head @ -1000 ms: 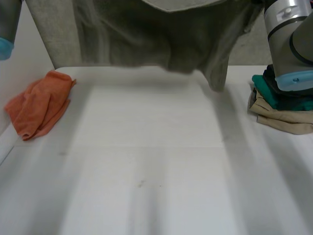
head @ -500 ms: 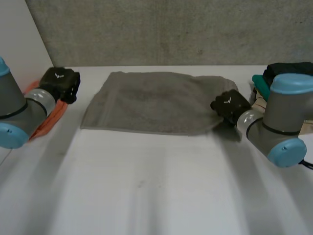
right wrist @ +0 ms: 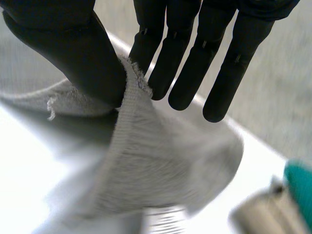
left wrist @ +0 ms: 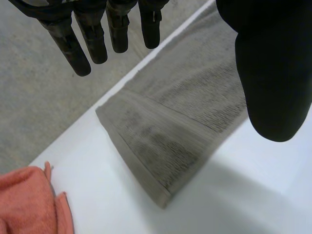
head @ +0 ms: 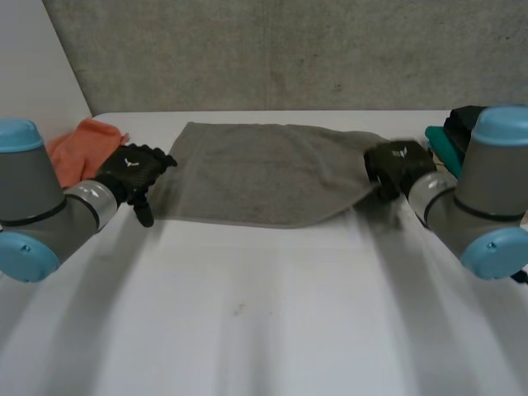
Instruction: Fold the laundry.
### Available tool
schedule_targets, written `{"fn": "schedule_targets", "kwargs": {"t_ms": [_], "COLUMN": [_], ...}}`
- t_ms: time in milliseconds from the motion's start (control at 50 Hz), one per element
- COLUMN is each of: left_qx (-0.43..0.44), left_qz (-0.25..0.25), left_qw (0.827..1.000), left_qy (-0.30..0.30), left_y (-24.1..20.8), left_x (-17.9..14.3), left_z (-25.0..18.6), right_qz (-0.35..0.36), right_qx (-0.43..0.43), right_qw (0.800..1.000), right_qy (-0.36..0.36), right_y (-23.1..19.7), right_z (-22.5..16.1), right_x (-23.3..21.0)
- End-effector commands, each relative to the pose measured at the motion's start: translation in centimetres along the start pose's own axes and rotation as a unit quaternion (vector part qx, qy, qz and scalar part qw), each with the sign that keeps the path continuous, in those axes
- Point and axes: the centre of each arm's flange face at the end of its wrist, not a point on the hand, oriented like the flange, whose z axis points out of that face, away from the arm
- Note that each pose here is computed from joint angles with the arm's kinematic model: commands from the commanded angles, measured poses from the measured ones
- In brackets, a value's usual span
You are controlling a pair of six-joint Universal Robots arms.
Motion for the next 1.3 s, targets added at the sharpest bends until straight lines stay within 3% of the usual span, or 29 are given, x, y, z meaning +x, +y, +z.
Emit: {"fn": "schedule_targets", "kwargs": {"t_ms": [20, 160, 340, 520, 640, 800, 900, 1020, 1160, 1300], "left_qx": [-0.023, -0.056, -0.068, -0.086, -0.098, -0.025, 0.064, 0.127, 0.046, -0.026], "left_qz": [-0.004, -0.055, -0.077, -0.081, -0.081, -0.074, -0.034, -0.006, -0.014, 0.036], "left_qw": [1.0, 0.997, 0.993, 0.992, 0.989, 0.986, 0.994, 0.99, 0.998, 0.999], "left_qy": [-0.007, -0.016, -0.05, -0.052, -0.078, -0.149, -0.083, -0.054, -0.051, -0.014], "left_y": [0.6, 1.7, 1.4, 1.7, 2.5, -1.0, -6.2, -10.0, -5.9, -2.5], "left_x": [0.8, 2.5, 2.8, 3.6, 2.8, -4.6, -6.4, -7.1, -6.7, -5.1], "left_z": [-0.6, 0.0, 0.8, 1.7, 2.4, 0.8, -4.6, -9.8, -6.6, -0.9], "right_qz": [-0.005, 0.003, 0.03, 0.058, 0.059, 0.008, -0.037, -0.094, -0.158, -0.153], "right_qx": [0.112, 0.158, 0.21, 0.274, 0.274, 0.197, 0.133, 0.066, -0.026, -0.055], "right_qw": [0.994, 0.987, 0.976, 0.959, 0.959, 0.98, 0.99, 0.993, 0.987, 0.987], "right_qy": [-0.012, -0.029, -0.051, -0.049, -0.033, 0.013, 0.032, 0.039, 0.014, -0.009], "right_y": [-8.6, -14.1, -19.5, -23.6, -23.8, -19.5, -15.6, -11.6, -6.4, -2.4], "right_z": [-3.1, -6.4, -11.1, -15.1, -15.4, -11.9, -9.8, -8.1, -5.3, -0.8], "right_x": [-2.0, -5.1, -8.6, -8.7, -7.5, -3.6, -1.1, 1.0, 1.4, 0.0]}}
